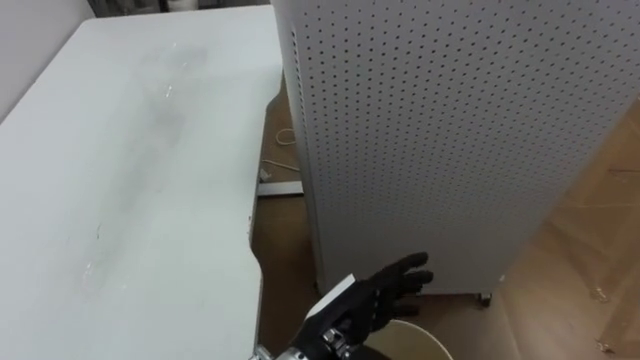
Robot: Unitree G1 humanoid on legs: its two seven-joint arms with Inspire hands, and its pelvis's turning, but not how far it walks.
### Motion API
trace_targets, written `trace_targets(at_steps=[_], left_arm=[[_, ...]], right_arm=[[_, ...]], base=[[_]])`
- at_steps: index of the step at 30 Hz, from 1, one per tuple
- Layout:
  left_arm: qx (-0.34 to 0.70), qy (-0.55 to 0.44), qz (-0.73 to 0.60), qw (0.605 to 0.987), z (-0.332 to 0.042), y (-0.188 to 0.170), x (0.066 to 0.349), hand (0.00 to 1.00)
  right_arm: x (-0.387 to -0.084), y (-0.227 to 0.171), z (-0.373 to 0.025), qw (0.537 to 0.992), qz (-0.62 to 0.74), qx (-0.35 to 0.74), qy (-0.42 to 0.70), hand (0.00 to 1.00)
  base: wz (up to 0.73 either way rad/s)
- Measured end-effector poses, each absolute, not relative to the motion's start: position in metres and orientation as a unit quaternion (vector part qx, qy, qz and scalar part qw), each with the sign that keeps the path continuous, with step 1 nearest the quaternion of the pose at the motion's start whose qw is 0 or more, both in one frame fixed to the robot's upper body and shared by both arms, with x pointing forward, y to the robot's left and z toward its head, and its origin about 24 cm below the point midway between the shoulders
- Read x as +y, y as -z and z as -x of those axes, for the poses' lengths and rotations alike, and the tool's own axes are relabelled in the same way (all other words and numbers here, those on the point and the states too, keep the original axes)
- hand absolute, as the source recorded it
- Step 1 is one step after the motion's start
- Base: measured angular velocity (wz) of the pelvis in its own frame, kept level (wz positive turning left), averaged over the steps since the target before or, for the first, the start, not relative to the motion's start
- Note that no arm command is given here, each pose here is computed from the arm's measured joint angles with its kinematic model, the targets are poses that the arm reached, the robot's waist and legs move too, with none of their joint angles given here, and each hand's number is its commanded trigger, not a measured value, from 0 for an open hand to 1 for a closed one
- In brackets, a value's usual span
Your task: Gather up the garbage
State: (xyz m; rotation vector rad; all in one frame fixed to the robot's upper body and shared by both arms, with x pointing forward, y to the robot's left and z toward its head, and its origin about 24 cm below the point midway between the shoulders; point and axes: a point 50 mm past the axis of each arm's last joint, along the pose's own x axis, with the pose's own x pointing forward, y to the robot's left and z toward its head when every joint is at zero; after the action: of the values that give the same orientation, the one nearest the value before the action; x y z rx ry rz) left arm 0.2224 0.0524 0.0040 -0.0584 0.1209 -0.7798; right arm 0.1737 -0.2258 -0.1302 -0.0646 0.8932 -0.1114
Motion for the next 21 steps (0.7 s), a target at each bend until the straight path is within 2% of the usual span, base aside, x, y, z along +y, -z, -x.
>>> trace_targets(at_steps=[5,21], left_arm=[[0.06,0.381,0.03,0.922,-0.222,-0.004,0.052,0.0],[0.044,0.373,-0.012,0.927,-0.224,-0.007,0.058,0.0]], right_arm=[[-0.235,0.131,-0.168,0.896,0.039,0.436,0.07,1.0],[-0.234,0.134,-0.16,0.893,0.03,0.443,0.068,1.0]], base=[[0.0],[-0.03]])
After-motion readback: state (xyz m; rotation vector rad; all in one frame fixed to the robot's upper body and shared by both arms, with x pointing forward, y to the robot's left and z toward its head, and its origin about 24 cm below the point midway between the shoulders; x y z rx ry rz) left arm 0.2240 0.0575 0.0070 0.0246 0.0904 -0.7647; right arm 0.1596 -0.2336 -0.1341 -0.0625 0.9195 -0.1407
